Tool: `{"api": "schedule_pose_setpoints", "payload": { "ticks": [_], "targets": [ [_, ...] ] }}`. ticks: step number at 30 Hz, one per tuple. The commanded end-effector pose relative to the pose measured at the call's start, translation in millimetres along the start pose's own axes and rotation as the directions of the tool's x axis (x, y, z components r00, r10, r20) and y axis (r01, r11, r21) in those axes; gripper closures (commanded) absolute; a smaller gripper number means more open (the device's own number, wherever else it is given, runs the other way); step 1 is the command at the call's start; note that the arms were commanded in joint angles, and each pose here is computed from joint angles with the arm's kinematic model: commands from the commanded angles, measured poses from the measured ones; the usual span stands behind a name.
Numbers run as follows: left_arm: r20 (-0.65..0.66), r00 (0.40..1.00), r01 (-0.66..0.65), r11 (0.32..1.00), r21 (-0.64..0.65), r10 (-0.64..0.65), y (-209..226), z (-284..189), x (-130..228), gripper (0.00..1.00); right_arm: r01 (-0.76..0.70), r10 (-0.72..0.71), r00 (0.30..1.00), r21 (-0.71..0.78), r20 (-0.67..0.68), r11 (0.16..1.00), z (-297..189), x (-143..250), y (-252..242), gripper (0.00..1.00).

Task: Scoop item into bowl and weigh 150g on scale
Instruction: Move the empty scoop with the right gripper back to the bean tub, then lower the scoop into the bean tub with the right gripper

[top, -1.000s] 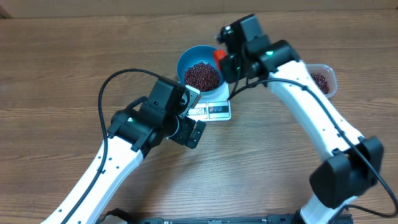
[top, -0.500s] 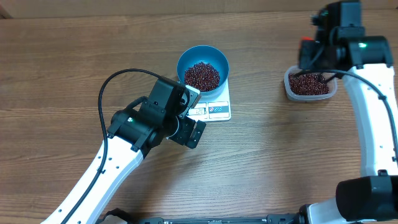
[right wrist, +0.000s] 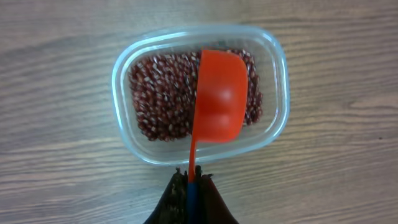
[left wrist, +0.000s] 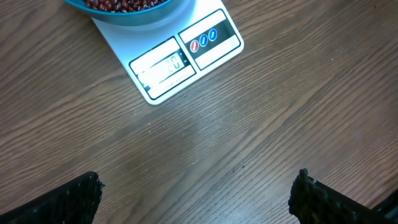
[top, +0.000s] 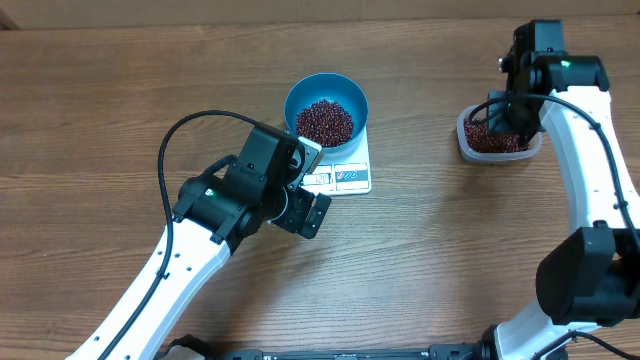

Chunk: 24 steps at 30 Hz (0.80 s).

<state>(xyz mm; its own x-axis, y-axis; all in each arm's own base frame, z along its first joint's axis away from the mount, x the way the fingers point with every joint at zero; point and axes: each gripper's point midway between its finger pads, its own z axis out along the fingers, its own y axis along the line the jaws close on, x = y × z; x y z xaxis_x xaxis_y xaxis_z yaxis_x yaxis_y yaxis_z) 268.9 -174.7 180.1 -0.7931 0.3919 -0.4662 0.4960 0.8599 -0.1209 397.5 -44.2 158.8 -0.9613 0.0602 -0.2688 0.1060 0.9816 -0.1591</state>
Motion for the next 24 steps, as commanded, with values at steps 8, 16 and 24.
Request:
{"api": "schedule_pose_setpoints", "payload": {
  "ticks": [8, 16, 24],
  "targets": [
    [0.006, 1.000, -0.006, 1.000, 0.016, 0.006, -4.1, -1.4, -1.2, 0.00, 0.018, -0.018, 0.999, 0.023, -0.029, 1.000, 32.3, 16.0, 2.8, 0.97],
    [0.006, 1.000, -0.006, 1.000, 0.016, 0.006, -4.1, -1.4, -1.2, 0.00, 0.011, -0.009, 1.000, -0.067, 0.019, 0.998, 45.4, 9.2, 20.6, 0.97],
    [0.006, 1.000, -0.006, 1.000, 0.016, 0.006, -4.1, -1.4, -1.2, 0.00, 0.016, -0.014, 1.000, -0.121, 0.017, 0.993, 51.6, 12.2, 31.1, 0.96]
  ]
}}
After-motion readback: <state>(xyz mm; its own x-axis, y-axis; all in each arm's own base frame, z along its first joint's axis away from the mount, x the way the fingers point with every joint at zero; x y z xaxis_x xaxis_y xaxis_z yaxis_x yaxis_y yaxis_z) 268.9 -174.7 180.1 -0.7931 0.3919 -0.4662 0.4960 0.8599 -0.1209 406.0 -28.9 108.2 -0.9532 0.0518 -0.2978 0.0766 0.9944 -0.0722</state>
